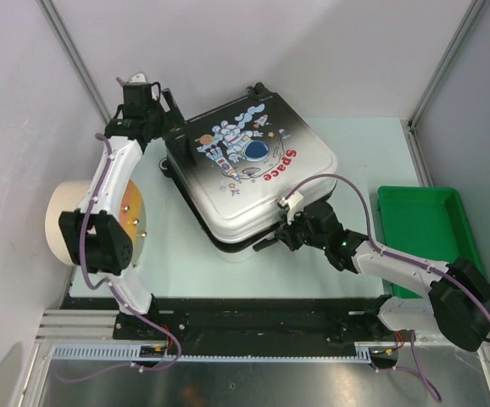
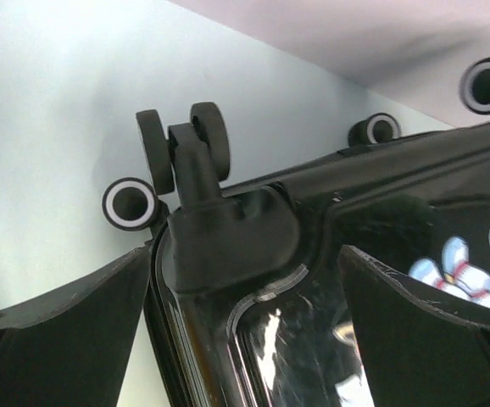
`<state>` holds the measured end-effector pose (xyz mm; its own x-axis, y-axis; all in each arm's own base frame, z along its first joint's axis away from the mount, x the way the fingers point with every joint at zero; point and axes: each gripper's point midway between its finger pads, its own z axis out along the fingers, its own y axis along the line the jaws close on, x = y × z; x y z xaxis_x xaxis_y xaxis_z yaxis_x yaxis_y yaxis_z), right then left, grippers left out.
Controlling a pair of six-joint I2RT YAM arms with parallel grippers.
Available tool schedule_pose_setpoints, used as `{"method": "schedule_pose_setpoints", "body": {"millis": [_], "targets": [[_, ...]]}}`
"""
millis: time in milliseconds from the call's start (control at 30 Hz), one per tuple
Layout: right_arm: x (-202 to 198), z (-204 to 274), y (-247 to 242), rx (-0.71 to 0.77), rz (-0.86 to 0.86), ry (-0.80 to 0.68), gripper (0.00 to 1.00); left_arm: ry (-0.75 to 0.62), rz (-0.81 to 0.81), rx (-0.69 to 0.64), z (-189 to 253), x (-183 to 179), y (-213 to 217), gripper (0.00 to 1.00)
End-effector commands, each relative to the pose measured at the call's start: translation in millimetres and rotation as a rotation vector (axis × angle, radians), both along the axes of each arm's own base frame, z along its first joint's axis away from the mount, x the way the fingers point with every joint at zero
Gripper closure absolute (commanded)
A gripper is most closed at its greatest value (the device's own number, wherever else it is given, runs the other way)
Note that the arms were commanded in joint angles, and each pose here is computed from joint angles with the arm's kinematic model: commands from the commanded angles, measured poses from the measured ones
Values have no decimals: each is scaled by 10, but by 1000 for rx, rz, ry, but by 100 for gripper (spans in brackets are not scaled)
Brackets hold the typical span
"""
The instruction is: Open, take out, and arrange the luggage
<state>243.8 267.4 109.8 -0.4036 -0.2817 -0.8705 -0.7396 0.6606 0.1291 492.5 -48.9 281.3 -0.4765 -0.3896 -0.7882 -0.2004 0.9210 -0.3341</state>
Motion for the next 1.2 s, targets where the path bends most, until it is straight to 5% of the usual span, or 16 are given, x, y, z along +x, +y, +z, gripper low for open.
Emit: {"method": "schedule_pose_setpoints", "body": {"millis": [0,333,567,1167], "targets": [[250,150,-138,-1,-99,-89,100,5,101,-19,-79,162,125,4],[252,138,-47,16,-75,-95,100,57,159,-47,-429,486,149,11],[249,124,-33,17,-66,-92,100,32,292,-26,-385,597,564,13],[341,76,-139,-4,-86,-92,100,118,153,-116,-739,615,175,7]]}}
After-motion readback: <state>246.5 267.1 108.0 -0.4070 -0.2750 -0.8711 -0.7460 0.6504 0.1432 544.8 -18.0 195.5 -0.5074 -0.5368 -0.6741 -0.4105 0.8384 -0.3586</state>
